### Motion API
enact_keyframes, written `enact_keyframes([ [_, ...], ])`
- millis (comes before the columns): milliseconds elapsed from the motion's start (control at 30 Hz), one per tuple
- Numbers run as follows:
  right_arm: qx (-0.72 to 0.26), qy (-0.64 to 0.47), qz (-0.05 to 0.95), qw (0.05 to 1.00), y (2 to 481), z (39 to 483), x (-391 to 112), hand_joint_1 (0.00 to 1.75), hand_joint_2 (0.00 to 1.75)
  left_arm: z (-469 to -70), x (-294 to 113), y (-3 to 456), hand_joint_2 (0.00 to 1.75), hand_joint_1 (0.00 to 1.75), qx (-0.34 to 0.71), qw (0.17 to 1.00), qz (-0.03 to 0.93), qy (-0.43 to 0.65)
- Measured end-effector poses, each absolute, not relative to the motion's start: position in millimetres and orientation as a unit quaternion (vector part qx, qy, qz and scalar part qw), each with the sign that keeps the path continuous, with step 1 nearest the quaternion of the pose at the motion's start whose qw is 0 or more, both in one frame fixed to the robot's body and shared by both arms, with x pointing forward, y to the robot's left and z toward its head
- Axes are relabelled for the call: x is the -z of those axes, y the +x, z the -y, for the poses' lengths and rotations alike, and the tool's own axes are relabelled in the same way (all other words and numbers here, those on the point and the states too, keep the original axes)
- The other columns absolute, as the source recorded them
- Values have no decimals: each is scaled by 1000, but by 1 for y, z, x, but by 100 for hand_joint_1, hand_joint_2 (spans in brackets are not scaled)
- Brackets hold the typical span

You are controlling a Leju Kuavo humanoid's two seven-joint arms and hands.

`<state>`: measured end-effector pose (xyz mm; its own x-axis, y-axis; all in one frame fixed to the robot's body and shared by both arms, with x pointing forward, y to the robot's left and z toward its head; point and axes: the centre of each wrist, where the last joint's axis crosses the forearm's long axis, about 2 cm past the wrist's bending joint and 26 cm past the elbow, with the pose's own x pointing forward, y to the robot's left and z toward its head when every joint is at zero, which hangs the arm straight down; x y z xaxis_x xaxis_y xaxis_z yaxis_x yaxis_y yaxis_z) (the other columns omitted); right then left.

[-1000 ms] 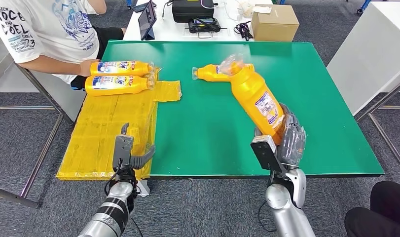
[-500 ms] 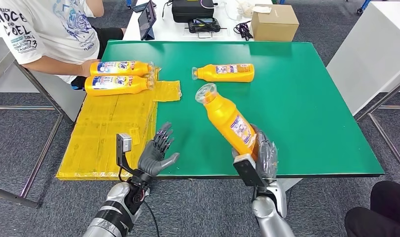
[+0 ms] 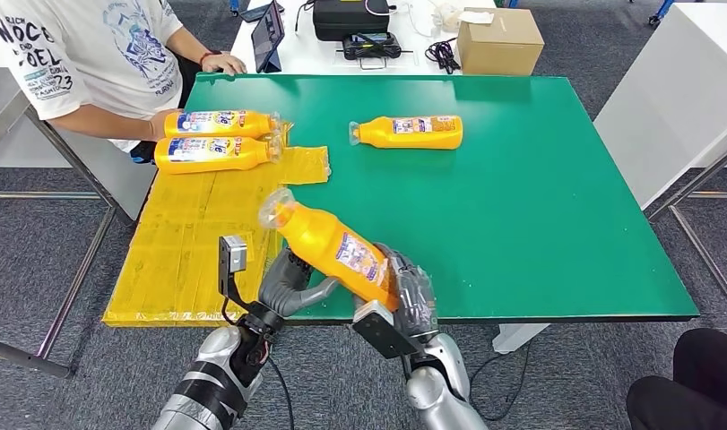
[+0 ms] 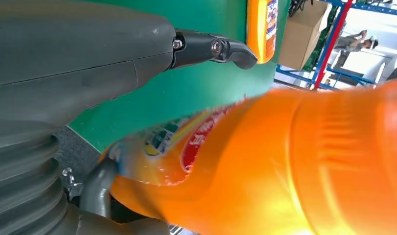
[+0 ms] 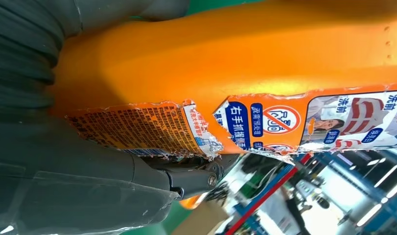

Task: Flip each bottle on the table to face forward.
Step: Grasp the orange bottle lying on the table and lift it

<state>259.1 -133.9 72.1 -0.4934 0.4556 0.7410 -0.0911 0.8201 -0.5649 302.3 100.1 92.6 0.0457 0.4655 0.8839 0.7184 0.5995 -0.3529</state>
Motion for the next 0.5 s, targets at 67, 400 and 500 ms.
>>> enact_keyframes([
  [67,-285,-99,818,490,260,127,-74,175,175,-99,-93,302,175,0,114,576,683,-435],
  [400,-326,-53,807,489,258,95,-73,175,175,-96,-93,300,175,0,116,567,682,-447],
  [500,-331,-51,806,489,259,94,-72,175,175,-97,-92,300,175,0,116,568,681,-447],
])
